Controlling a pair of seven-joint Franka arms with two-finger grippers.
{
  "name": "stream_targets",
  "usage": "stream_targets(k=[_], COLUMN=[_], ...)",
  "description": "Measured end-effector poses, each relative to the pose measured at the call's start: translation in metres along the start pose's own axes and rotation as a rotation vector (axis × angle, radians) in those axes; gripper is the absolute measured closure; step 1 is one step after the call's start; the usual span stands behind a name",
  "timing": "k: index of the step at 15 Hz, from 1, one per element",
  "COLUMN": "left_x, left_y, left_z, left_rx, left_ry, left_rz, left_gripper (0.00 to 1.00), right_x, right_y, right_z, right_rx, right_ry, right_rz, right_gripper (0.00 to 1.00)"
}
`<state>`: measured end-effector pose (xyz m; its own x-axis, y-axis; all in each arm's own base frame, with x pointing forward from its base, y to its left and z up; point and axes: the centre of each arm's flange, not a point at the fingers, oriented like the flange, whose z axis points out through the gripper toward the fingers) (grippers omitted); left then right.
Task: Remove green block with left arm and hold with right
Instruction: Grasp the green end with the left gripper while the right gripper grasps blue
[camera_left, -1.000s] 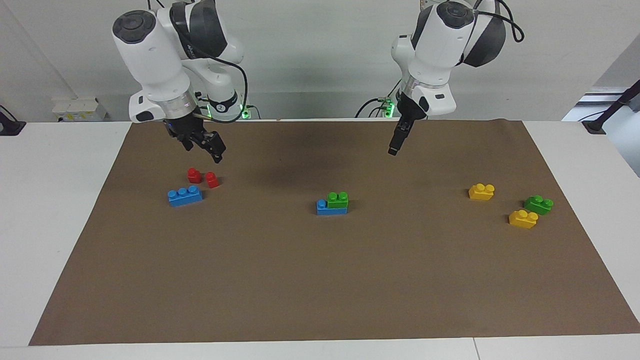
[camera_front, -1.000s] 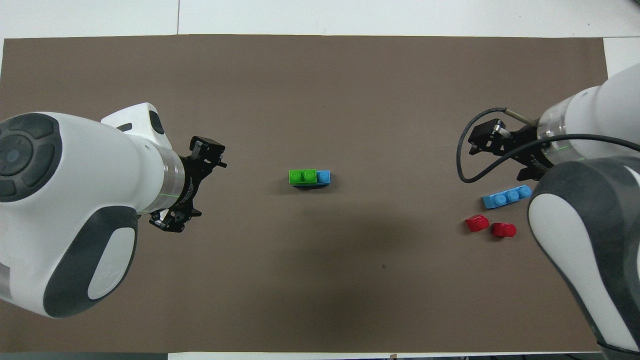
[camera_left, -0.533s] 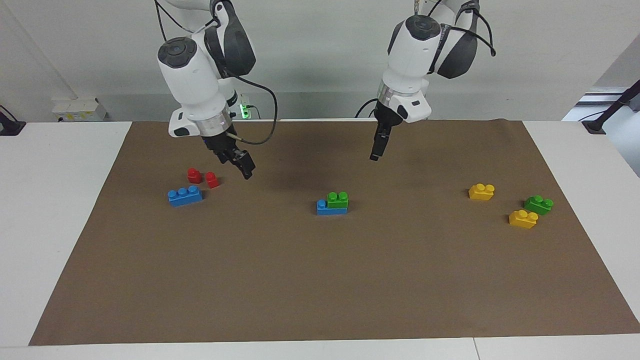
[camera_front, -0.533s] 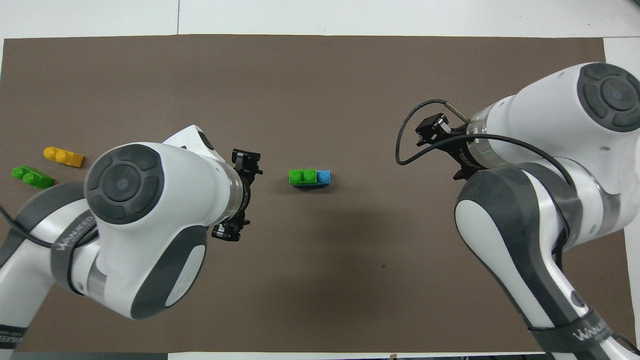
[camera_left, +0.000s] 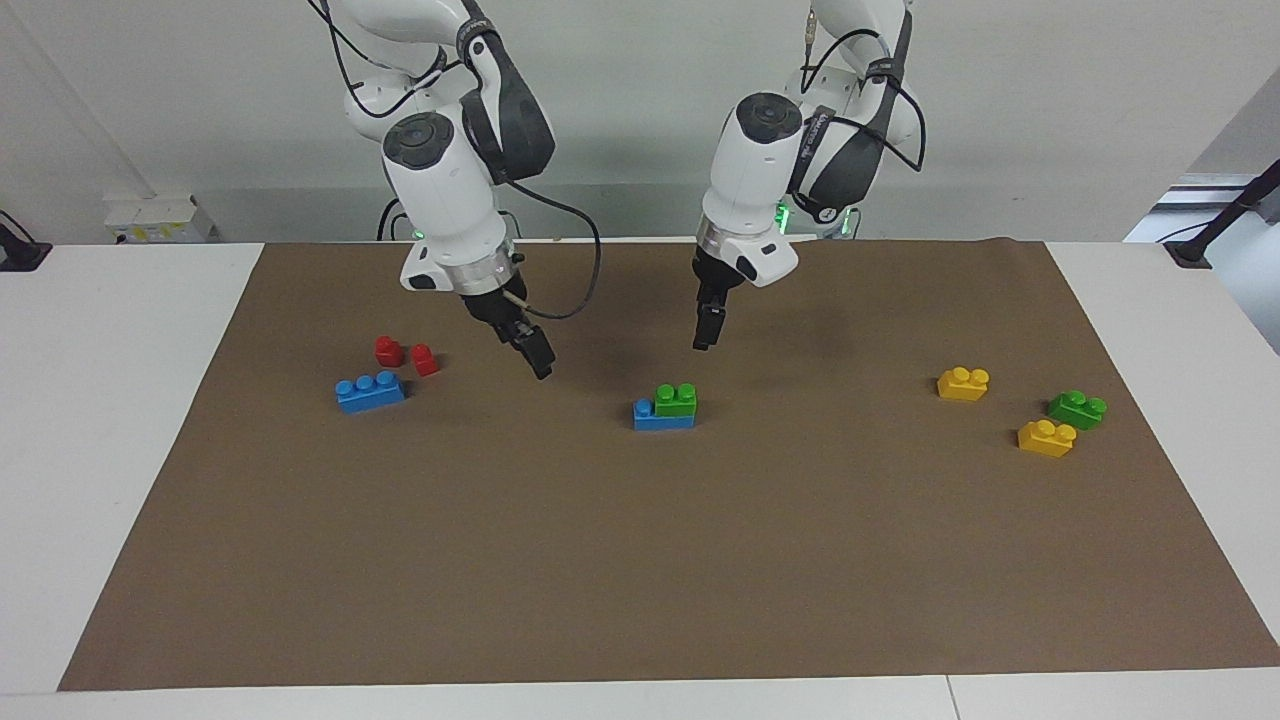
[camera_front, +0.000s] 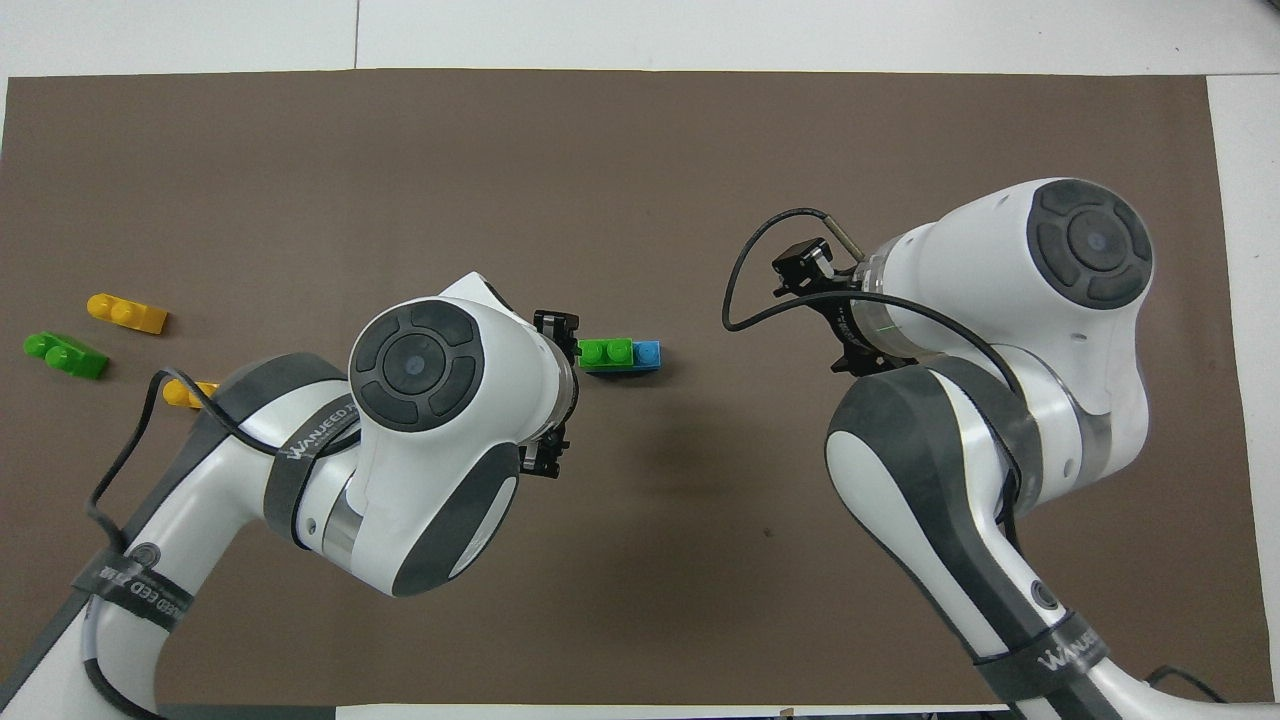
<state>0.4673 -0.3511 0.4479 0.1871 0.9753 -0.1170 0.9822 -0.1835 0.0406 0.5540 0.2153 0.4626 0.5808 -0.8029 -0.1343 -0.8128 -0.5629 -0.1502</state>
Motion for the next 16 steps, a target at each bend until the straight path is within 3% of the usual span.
stream_targets(k=[7,16], left_x=[-0.008,-0.012], left_y=[0.017,0.038], left_z=[0.046,0.092], left_rx=[-0.053,-0.074], left_ry=[0.023,0.080], left_rz=[-0.193,-0.223], left_gripper=[0.00,0.00], right_x=[-0.005,-0.012], right_y=[-0.003,-0.022], right_z=[0.029,0.056], right_rx=[-0.016,0.070], right_ry=[-0.113,-0.180], right_rz=[0.236,0.495], right_gripper=[0.00,0.02])
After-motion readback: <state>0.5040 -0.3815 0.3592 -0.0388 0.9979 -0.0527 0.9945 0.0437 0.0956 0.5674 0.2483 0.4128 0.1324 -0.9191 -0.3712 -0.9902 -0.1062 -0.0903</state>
